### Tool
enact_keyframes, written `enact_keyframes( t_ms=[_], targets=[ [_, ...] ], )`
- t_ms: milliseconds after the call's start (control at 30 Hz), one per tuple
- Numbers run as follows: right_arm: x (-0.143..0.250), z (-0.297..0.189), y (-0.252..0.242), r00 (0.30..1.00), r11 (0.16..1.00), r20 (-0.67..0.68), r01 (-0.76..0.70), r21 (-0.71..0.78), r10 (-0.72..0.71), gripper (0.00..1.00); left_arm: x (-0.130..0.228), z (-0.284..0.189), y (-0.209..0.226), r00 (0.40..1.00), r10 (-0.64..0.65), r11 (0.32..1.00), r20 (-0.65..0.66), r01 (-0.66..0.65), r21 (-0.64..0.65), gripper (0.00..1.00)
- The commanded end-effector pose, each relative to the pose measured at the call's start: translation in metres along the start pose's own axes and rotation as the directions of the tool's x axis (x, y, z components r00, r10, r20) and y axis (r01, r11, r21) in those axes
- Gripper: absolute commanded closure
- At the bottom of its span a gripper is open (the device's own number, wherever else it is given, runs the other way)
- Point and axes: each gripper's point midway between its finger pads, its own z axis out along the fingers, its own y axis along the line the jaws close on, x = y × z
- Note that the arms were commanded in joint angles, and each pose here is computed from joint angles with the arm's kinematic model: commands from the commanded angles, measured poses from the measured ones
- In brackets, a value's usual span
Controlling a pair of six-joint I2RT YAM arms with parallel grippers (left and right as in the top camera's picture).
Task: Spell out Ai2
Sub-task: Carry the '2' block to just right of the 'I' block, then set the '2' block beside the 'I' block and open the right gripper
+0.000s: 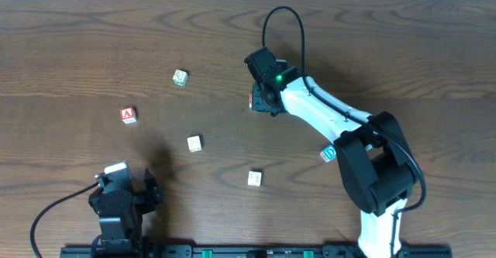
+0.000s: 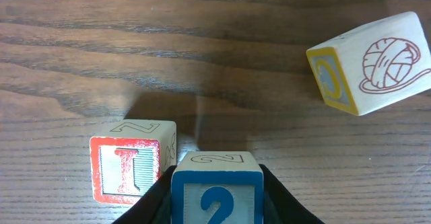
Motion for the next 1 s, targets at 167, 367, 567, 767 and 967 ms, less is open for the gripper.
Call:
enact_keyframes(
  t_ms=[167,367,567,767,967],
  targets=[
    [-0.006,-0.008,-0.003,1.000,1.000,0.020,0.003,-0.007,-0.003,0.65,0.009,0.003,0.002,0.999,0.017,1.000,-0.027,-0.018,-0.012,0.05],
    [-0.006,-0.008,-0.003,1.000,1.000,0.021,0.003,-0.006,-0.003,0.65,0.009,0.003,0.002,0.999,0.017,1.000,-0.027,-0.018,-0.012,0.05],
    [-0.010,-0.008,-0.004,0.999,1.000,0.036,-0.003,-0.005,0.003,0.62,0.009,0.003,0.002,0.999,0.017,1.000,-0.027,-0.018,-0.012,0.05],
    [-0.020,-0.007,-0.011,0.998,1.000,0.055,-0.028,-0.007,0.028,0.59,0.009,0.003,0.002,0.999,0.017,1.000,-0.027,-0.018,-0.012,0.05],
    [-0.041,-0.007,-0.016,0.993,0.999,0.109,-0.036,-0.027,0.039,0.59,0.009,0.003,0.002,0.999,0.017,1.000,-0.027,-0.018,-0.012,0.05]
  ],
)
